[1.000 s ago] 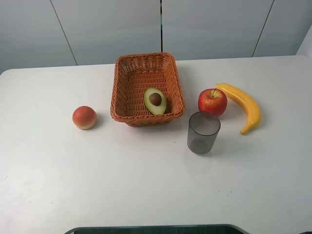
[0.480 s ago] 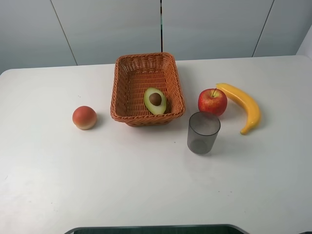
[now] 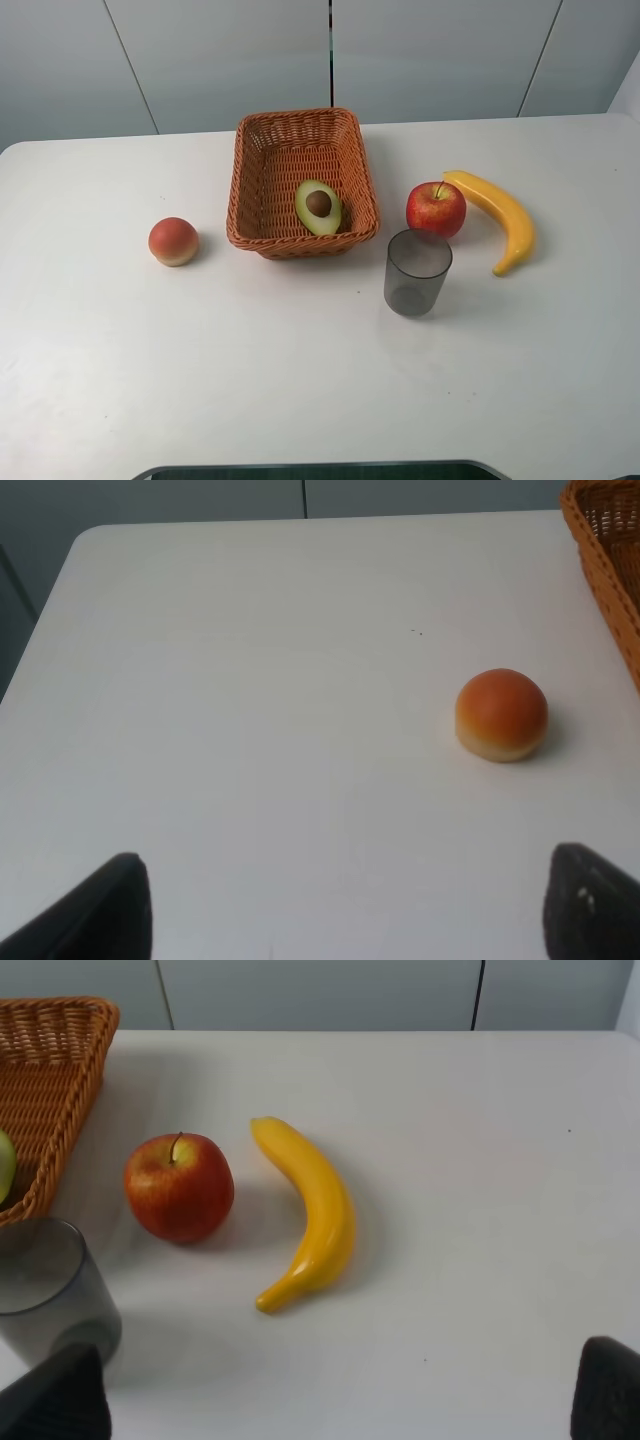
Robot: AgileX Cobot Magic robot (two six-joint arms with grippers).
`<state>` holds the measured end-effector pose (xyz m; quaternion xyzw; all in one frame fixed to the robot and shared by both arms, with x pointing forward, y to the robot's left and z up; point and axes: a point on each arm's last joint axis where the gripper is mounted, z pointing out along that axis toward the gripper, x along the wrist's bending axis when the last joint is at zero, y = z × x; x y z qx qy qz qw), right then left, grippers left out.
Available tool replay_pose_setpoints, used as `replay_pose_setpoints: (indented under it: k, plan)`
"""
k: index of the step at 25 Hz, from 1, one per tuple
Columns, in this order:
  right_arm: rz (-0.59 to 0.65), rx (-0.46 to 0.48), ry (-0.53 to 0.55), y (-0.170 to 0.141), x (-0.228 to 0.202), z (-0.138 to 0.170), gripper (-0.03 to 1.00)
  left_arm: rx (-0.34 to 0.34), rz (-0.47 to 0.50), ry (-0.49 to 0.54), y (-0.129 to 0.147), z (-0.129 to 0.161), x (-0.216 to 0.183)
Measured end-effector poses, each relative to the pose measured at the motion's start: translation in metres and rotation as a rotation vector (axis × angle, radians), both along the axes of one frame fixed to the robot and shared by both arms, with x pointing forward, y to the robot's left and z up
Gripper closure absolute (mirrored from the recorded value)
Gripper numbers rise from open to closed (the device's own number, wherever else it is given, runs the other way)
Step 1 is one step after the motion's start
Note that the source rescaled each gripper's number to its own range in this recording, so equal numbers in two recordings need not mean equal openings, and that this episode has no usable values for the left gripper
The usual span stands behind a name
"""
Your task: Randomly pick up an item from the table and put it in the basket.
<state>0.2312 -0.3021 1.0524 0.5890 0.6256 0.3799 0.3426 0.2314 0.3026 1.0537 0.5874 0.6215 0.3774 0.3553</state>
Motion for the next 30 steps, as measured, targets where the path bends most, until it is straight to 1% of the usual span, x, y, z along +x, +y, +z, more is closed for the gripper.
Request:
replay_pose_setpoints:
  k: [30]
  plan:
    - [0.02, 0.0, 0.0, 0.0016, -0.0002, 0.0, -0.03, 0.0, 0.0, 0.0, 0.0, 0.0, 0.0]
